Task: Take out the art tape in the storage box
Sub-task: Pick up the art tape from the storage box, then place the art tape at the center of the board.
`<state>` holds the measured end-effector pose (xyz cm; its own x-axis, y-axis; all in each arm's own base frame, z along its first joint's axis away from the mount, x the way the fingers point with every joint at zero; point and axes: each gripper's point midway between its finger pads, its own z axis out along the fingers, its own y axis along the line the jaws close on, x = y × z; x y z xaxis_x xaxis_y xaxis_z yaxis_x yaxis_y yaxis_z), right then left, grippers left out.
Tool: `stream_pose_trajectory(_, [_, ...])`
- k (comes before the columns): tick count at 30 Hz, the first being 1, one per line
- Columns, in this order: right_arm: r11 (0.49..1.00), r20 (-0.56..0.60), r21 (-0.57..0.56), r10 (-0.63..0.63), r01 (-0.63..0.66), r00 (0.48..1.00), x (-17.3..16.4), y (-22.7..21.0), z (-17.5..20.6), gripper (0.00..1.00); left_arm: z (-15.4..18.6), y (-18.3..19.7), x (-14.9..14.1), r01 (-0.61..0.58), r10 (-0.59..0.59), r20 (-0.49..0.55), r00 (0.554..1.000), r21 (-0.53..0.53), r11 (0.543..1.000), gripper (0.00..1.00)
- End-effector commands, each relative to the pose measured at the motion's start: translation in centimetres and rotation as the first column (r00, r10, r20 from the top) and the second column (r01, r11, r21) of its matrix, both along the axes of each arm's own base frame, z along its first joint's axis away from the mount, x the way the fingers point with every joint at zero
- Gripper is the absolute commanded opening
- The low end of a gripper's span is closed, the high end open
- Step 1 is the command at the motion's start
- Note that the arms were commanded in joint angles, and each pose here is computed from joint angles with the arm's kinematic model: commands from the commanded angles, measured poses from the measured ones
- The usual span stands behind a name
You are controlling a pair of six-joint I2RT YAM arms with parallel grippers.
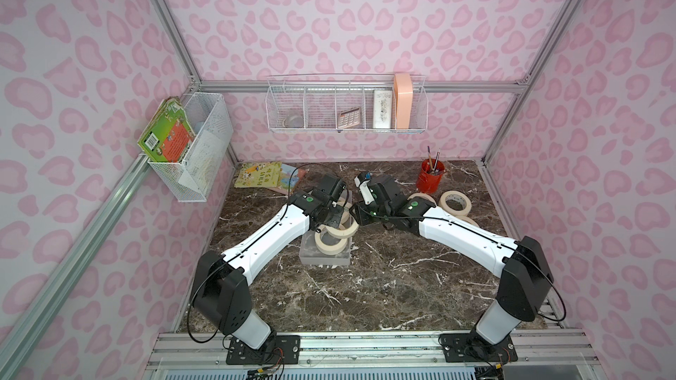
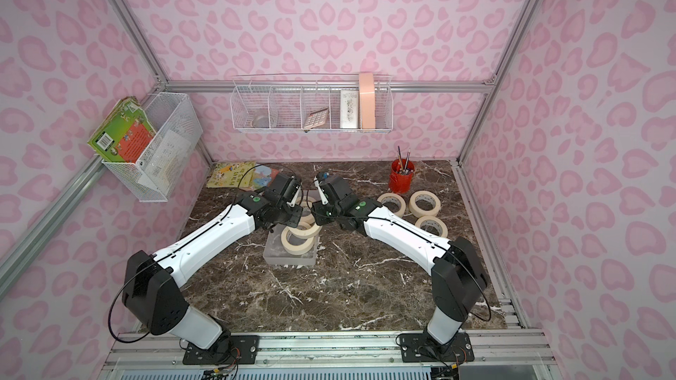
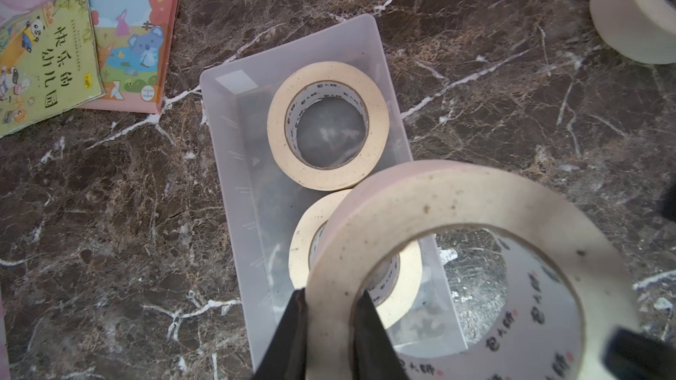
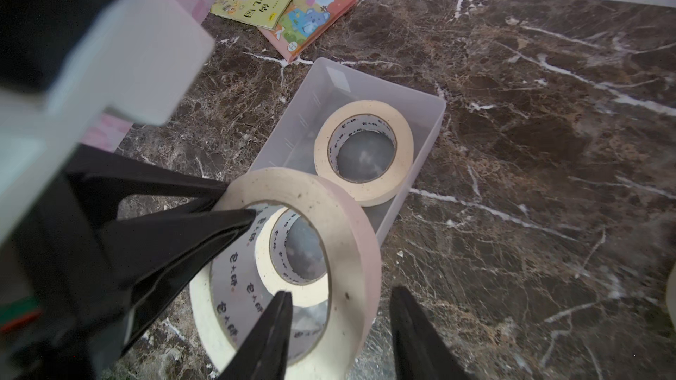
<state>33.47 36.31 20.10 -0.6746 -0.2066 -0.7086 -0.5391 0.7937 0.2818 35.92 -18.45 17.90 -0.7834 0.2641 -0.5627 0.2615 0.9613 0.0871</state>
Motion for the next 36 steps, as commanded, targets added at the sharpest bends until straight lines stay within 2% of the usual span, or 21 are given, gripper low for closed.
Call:
stream_pose_trajectory(1, [1.0,-0.005,0.005,-0.001,0.001,1.0,0.5,0.6,-0.4,0.46,0.8,-0.5,0.3,-0.006,0.006,0.024,1.0,-0.023,1.0,0.0])
stream_pose_trajectory(4, [1.0,-0.016,-0.008,-0.003,0.003,1.0,0.8,0.8,-1.2,0.45,1.1,-0.7,0.1,-0.001,0.002,0.032,0.999,-0.028,1.0,0.0])
stream_pose_trajectory(5, [1.0,-0.019,-0.011,-0.005,0.005,1.0,0.9,0.9,-1.4,0.41,1.1,-0.8,0.1,0.0,0.001,0.033,0.999,-0.03,1.0,0.0])
stream_pose_trajectory(7, [1.0,-0.016,-0.021,-0.019,0.019,1.0,1.2,0.7,-1.6,0.25,1.2,-0.8,0.0,0.003,-0.002,0.035,0.999,-0.032,0.999,0.0])
stream_pose_trajectory(9, [0.999,-0.009,-0.029,-0.034,0.033,0.999,1.3,0.4,-1.4,0.06,1.3,-0.8,-0.1,0.002,-0.001,0.037,0.999,-0.033,0.999,0.15])
stream_pose_trajectory(10, [0.998,-0.002,-0.035,-0.043,0.043,0.999,1.5,0.1,-1.3,0.02,1.4,-0.8,-0.1,0.003,-0.001,0.039,0.999,-0.037,0.999,0.18])
stream_pose_trajectory(12, [0.997,0.003,-0.05,-0.064,0.064,0.998,1.9,-0.5,-1.3,0.0,1.7,-1.0,-0.1,0.011,-0.008,0.052,0.999,-0.055,0.998,0.24])
stream_pose_trajectory(13, [0.996,0.004,-0.057,-0.075,0.075,0.997,2.1,-0.9,-1.3,0.0,1.9,-1.2,-0.1,0.02,-0.016,0.058,0.998,-0.067,0.998,0.3])
stream_pose_trajectory(17, [0.989,0.012,-0.086,-0.123,0.124,0.992,2.9,-2.8,-1.5,0.0,3.2,-2.7,-0.6,0.087,-0.076,0.076,0.994,-0.153,0.984,0.8])
stream_pose_trajectory(18, [0.986,0.011,-0.096,-0.139,0.139,0.99,3.0,-3.5,-1.8,0.0,3.7,-3.3,-0.9,0.112,-0.098,0.083,0.992,-0.188,0.976,0.91])
stream_pose_trajectory(19, [0.983,0.008,-0.101,-0.152,0.152,0.988,3.0,-4.1,-2.0,0.0,4.2,-3.7,-1.1,0.132,-0.114,0.093,0.989,-0.218,0.967,0.98])
stream_pose_trajectory(23, [0.961,-0.022,-0.142,-0.241,0.235,0.97,2.8,-8.7,-4.0,0.0,6.3,-4.4,-2.1,0.184,-0.15,0.131,0.98,-0.305,0.935,0.98])
stream_pose_trajectory(26, [0.934,-0.045,-0.181,-0.321,0.309,0.946,2.1,-13.0,-5.7,0.0,6.2,-3.5,-2.6,0.177,-0.143,0.131,0.981,-0.307,0.935,0.97])
stream_pose_trajectory(31, [0.869,-0.081,-0.26,-0.453,0.42,0.888,0.2,-20.2,-9.0,0.0,2.5,-1.2,-3.7,0.094,-0.088,0.035,0.995,-0.285,0.954,0.87])
stream_pose_trajectory(36, [0.811,-0.102,-0.285,-0.555,0.511,0.825,-0.5,-25.7,-11.7,0.0,-1.5,0.7,-4.9,0.012,-0.03,-0.06,0.998,-0.272,0.962,0.76])
